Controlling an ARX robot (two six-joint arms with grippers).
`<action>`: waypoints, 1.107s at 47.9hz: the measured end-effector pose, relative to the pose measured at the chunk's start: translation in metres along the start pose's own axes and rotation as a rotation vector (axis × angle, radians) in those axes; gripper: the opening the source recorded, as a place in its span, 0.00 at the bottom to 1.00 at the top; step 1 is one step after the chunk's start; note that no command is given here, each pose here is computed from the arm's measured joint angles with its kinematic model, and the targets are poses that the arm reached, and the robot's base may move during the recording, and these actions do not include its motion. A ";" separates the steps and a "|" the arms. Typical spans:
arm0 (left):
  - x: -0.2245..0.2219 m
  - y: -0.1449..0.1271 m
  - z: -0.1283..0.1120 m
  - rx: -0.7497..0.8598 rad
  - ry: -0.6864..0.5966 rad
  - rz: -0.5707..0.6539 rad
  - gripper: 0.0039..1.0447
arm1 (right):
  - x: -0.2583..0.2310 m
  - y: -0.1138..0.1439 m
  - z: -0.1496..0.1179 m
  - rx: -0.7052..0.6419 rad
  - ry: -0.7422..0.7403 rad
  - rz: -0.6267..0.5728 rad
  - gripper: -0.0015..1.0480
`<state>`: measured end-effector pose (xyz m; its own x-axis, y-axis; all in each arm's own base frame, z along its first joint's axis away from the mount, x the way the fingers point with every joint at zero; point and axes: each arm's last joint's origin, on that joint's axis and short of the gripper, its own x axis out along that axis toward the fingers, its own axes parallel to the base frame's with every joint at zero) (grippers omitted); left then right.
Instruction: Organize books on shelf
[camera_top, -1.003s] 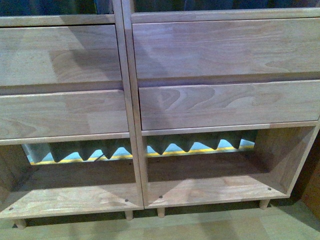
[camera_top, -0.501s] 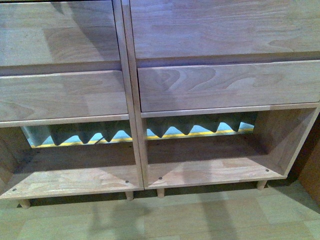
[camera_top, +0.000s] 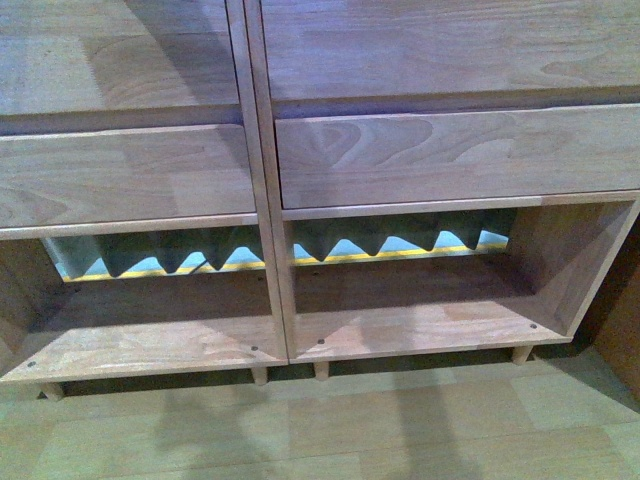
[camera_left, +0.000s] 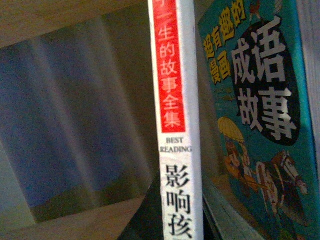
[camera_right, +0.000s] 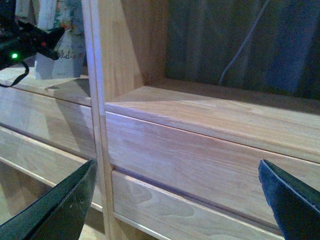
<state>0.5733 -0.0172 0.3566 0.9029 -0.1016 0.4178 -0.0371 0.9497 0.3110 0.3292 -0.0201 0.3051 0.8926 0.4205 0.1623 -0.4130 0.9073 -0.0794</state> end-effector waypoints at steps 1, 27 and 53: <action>0.000 0.000 0.000 0.000 0.000 0.000 0.06 | 0.000 0.002 0.000 -0.009 0.001 0.004 0.93; 0.004 -0.012 -0.010 0.019 -0.050 -0.032 0.06 | -0.012 0.028 0.013 -0.062 -0.011 0.074 0.93; -0.026 -0.027 -0.031 0.001 -0.013 -0.092 0.91 | -0.012 0.028 0.012 -0.060 -0.008 0.074 0.93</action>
<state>0.5642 -0.0309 0.3107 0.8968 -0.1920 0.3985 0.0452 0.9360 0.3492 0.3047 0.0003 0.3129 0.8583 0.4870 0.1617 -0.4662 0.8718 -0.1506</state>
